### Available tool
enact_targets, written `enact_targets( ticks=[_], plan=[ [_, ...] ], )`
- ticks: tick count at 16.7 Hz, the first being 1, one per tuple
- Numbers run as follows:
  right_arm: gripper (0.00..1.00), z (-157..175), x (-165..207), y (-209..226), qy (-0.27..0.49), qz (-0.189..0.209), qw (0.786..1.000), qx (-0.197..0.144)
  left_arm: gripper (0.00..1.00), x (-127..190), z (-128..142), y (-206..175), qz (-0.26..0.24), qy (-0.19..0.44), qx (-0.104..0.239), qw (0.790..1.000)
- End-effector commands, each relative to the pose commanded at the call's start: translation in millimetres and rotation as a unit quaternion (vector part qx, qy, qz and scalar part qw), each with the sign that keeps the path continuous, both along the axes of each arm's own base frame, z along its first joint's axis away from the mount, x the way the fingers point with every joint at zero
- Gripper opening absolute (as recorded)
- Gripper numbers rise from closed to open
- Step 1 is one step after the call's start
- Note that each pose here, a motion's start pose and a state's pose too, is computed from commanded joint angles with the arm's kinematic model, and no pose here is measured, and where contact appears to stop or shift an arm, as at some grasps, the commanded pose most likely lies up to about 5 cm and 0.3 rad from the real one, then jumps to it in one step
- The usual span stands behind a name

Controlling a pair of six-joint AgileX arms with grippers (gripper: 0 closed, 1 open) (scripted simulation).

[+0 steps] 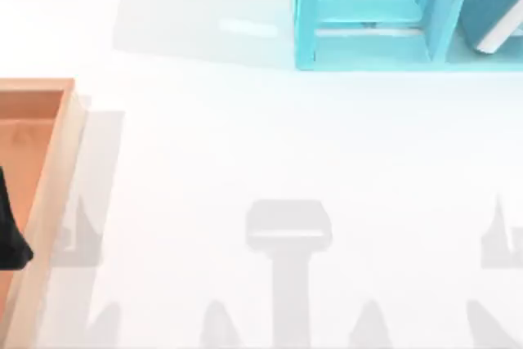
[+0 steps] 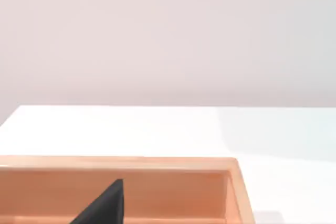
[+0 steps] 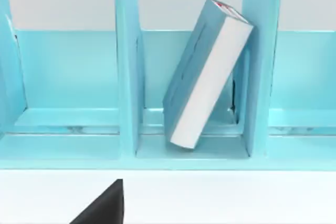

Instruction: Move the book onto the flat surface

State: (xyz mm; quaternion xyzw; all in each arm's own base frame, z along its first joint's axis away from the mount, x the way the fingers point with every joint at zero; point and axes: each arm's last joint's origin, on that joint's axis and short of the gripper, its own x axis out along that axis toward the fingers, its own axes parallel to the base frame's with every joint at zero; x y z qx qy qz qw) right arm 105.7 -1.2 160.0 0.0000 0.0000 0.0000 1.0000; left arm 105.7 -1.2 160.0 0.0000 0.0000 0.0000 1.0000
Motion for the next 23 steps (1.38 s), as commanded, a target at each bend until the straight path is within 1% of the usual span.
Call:
enact_targets(
  ticks=[2,4,8,11,14,15,17,20,23],
  plan=[
    [1.0,0.0,0.0,0.0,0.0,0.0,1.0,0.0,1.0,0.0,0.0,0.0,0.0,0.0,0.0,1.0],
    [1.0,7.0,0.8,-0.2,-0.008,0.0,1.0,0.004,1.0,0.0,0.0,0.0,0.0,0.0,0.0,1.0],
    [1.0,40.3,10.9,-0.8,-0.039,0.004,0.999,0.026,1.0,0.0,0.0,0.0,0.0,0.0,0.0,1.0],
    [1.0,67.6,35.6,-1.8,-0.047,0.012,0.997,0.052,1.0,0.0,0.0,0.0,0.0,0.0,0.0,1.0],
    [1.0,78.8,83.0,-4.3,-0.025,0.018,0.996,0.081,1.0,0.0,0.0,0.0,0.0,0.0,0.0,1.0],
    [1.0,76.0,103.2,-5.6,-0.01,0.019,0.996,0.091,1.0,0.0,0.0,0.0,0.0,0.0,0.0,1.0],
    [1.0,60.0,145.2,-9.2,0.021,0.019,0.993,0.113,1.0,0.0,0.0,0.0,0.0,0.0,0.0,1.0],
    [1.0,19.2,200.1,-15.7,0.06,0.017,0.988,0.144,1.0,0.0,0.0,0.0,0.0,0.0,0.0,1.0],
    [1.0,-22.3,237.5,-22.2,0.073,0.016,0.983,0.169,1.0,0.0,0.0,0.0,0.0,0.0,0.0,1.0]
  ],
)
